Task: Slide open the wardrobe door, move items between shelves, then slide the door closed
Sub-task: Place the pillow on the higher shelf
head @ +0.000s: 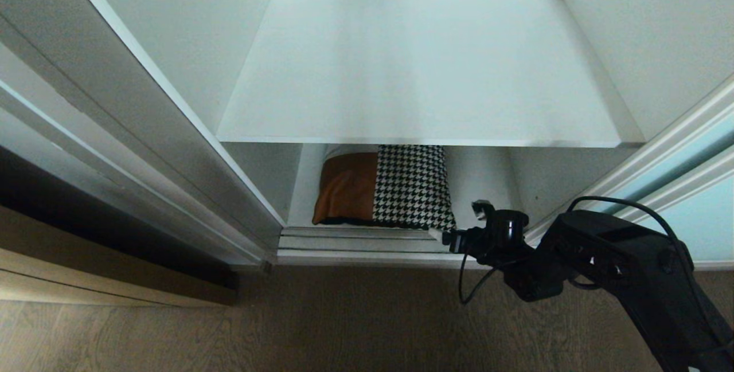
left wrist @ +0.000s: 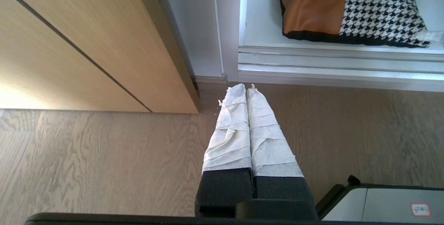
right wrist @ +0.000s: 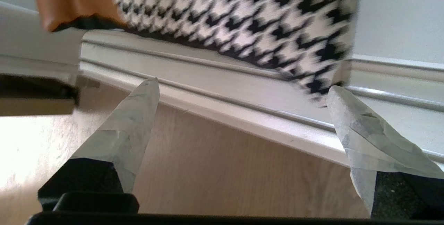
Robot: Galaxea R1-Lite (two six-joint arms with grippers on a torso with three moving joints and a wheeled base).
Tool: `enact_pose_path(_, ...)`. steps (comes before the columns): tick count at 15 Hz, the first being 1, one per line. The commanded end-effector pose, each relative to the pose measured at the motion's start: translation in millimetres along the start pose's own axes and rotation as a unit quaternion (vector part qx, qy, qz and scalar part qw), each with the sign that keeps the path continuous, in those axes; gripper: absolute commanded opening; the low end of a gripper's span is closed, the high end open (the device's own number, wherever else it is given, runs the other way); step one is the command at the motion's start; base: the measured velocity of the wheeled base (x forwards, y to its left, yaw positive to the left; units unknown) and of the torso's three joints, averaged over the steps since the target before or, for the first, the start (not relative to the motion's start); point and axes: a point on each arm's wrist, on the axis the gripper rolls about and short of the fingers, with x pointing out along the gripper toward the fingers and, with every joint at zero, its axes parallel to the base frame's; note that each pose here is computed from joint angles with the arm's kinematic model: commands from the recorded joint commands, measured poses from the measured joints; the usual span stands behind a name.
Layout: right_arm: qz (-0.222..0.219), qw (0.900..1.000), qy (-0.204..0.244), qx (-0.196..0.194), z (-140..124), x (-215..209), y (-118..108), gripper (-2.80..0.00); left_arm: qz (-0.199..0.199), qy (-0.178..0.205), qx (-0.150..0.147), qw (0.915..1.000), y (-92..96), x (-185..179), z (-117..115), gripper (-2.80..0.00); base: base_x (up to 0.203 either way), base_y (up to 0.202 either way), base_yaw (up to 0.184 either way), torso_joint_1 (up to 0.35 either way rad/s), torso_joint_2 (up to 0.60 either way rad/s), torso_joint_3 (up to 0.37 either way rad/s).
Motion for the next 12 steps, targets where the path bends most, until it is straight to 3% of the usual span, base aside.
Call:
enact_pose_path(1,0.004,1.000,-0.003,-0.001,-1,2,1,0.00,0.001,0.002,0.000,1.0000,0.0,0,0,-2.80,0.000,0.000,0.000,0.000,0.00,0.000)
enact_pose_path(8,0.015,0.999,-0.037,-0.015,0,1,5,0.00,0.001,0.002,0.000,1.0000,0.0,0,0,-2.80,0.000,0.000,0.000,0.000,0.00,0.000)
enact_pose_path(12,-0.010,1.000,-0.007,-0.005,-10,-16,5,0.00,0.001,0.002,0.000,1.0000,0.0,0,0,-2.80,0.000,0.000,0.000,0.000,0.00,0.000)
